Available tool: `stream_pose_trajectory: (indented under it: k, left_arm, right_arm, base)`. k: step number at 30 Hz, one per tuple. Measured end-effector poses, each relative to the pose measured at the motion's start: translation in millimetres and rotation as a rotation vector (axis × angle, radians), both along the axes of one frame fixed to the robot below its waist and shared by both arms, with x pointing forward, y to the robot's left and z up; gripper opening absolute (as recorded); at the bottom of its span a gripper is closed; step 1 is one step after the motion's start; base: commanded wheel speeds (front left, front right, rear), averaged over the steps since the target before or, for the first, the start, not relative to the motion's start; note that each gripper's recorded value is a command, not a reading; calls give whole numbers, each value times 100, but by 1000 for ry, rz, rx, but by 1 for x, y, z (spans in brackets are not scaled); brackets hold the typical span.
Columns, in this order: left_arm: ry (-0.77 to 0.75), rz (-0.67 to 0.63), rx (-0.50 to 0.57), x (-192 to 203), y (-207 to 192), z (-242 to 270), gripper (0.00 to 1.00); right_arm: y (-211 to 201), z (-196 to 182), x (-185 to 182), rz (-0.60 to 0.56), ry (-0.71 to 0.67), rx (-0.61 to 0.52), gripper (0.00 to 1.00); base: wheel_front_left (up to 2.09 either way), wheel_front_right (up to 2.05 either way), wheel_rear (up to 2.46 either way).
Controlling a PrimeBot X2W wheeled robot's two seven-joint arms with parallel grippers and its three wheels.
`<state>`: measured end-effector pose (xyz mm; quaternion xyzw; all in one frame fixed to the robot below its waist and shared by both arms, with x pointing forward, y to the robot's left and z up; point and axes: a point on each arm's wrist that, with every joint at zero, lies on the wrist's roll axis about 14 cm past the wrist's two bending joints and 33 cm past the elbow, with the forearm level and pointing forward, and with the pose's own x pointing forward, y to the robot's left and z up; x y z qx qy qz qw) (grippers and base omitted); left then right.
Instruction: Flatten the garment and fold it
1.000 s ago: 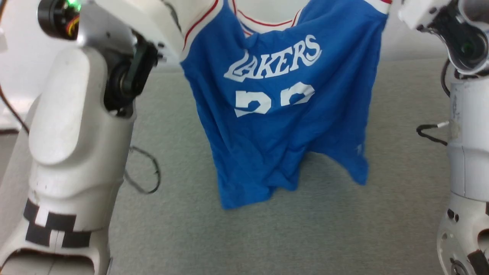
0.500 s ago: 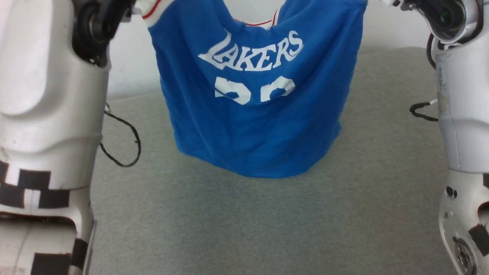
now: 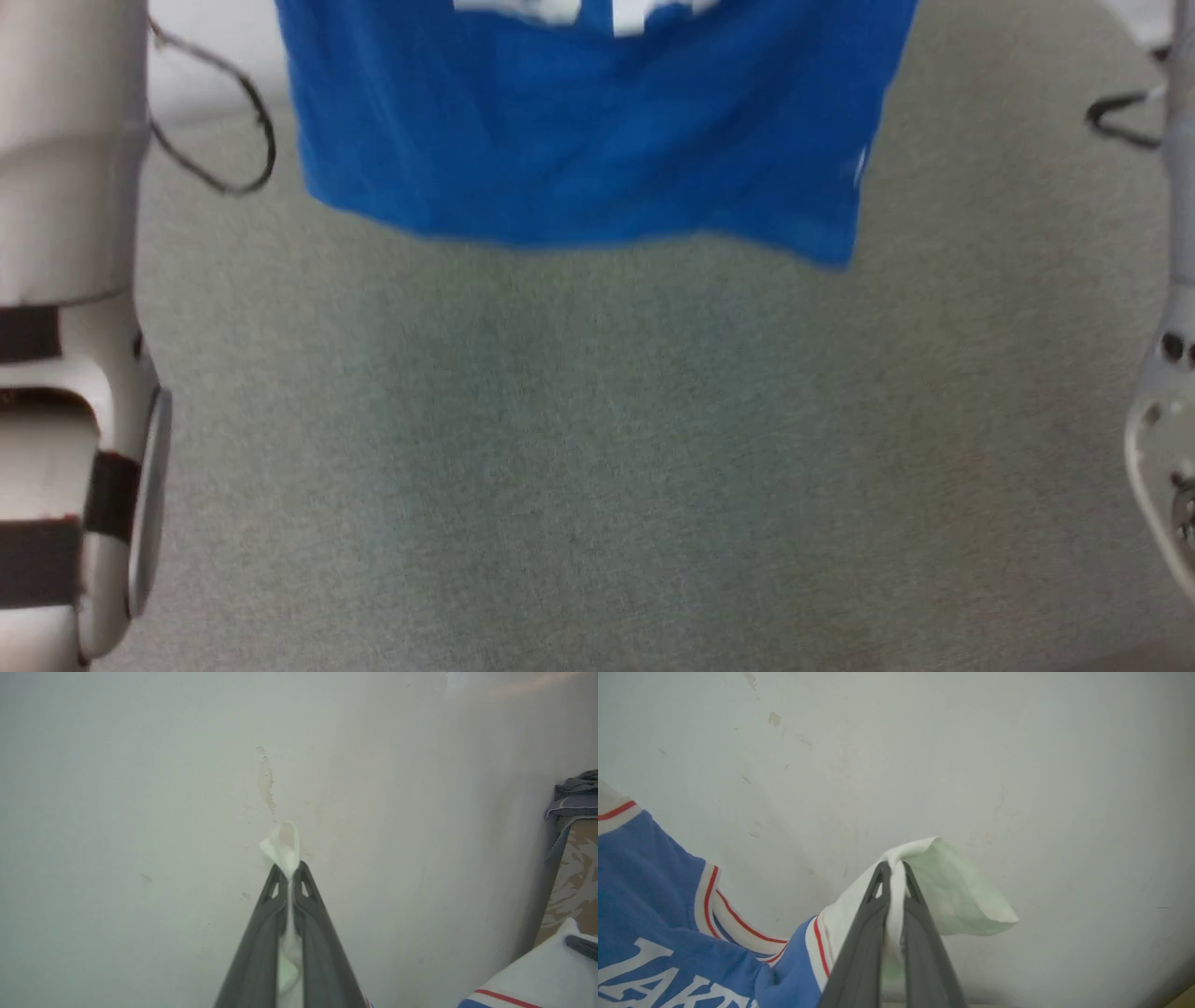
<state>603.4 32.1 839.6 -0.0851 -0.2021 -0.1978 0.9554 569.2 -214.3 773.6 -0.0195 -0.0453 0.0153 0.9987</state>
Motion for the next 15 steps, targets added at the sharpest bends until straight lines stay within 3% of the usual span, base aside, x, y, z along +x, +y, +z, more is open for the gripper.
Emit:
stream_pose_trajectory:
  k: [9, 15]
  left_arm:
    - [-190, 16, -120, 50, 20, -17, 0]
    - [-195, 20, -132, 81, 39, -61, 0]
  right_arm:
    - [18, -5, 67, -5, -177, -170, 0]
    - [23, -26, 105, 24, -243, -262, 0]
  base:
    - [0, 0, 0]
    - [0, 0, 0]
